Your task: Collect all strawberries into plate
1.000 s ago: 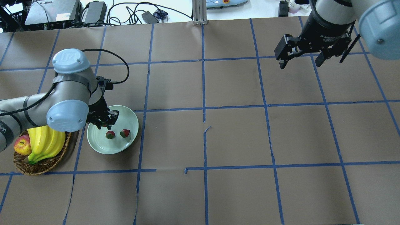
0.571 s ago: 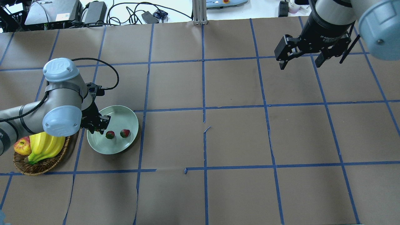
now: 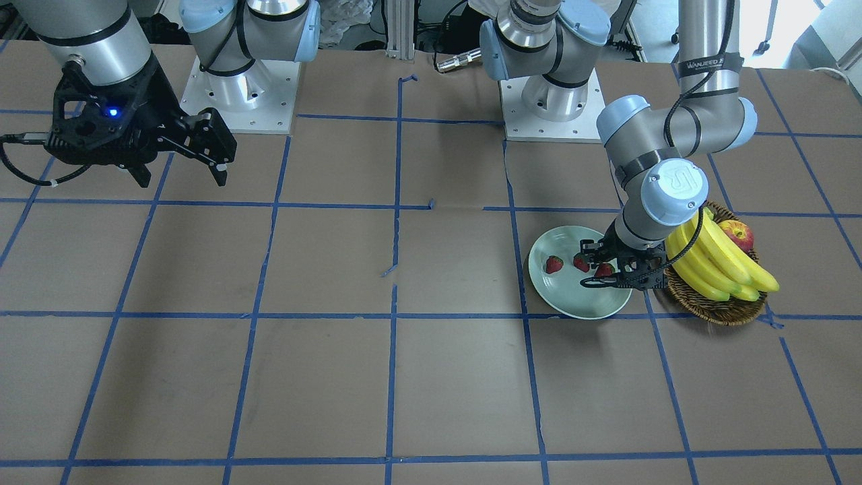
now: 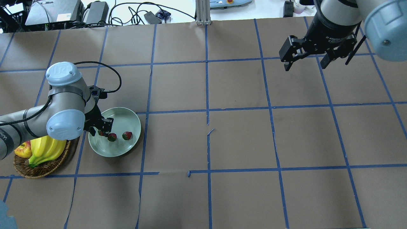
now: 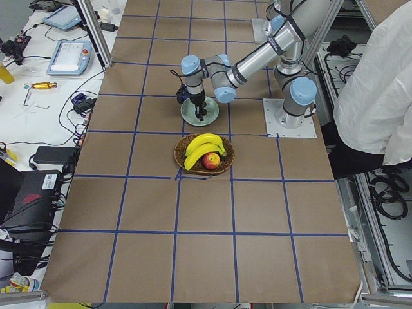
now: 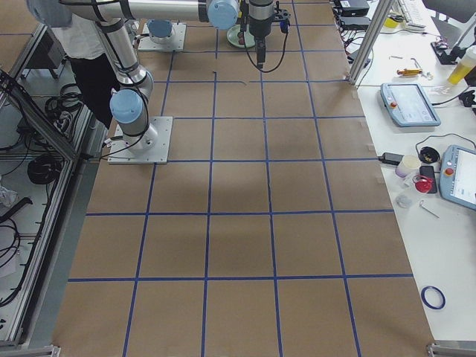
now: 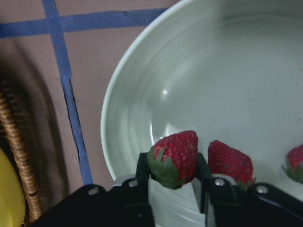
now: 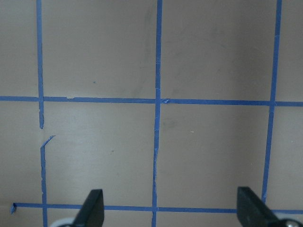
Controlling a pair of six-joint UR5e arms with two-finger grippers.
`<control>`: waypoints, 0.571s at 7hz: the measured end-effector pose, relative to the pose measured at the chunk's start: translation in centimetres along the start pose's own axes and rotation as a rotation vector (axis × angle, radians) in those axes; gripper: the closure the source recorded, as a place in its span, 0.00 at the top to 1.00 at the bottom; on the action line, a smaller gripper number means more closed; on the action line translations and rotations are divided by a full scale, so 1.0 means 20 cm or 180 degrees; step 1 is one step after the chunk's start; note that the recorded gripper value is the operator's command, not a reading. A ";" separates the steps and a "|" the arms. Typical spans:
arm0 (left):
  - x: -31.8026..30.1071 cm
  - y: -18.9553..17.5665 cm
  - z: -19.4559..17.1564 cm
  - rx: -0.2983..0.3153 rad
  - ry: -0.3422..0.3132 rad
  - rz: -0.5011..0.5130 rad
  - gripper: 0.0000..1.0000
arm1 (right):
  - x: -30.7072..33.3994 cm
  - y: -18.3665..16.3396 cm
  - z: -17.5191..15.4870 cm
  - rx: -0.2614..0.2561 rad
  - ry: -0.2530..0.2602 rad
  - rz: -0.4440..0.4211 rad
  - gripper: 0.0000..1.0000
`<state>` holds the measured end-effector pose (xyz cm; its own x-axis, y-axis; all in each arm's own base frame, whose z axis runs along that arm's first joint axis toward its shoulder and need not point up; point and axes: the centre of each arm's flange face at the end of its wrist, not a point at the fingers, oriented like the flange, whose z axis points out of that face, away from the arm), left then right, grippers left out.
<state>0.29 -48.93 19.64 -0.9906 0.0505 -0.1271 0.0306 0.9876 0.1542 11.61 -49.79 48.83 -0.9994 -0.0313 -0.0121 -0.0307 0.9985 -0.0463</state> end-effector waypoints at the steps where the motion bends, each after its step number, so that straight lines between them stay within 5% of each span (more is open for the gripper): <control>1: -0.01 -0.02 -0.07 0.0097 -0.0037 0.0020 1.00 | 0.00 0.00 0.00 0.0000 0.0000 0.0000 1.00; 4: 0.05 -0.11 -0.51 0.0383 0.0135 -0.0053 1.00 | 0.00 0.00 0.00 0.0004 0.0000 0.0000 1.00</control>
<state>-2.06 -52.58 29.09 -0.9958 0.0303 -0.0869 0.0275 0.9991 0.0334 11.60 -49.75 48.89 -0.9994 -0.0313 -0.0121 -0.0307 0.9984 -0.0475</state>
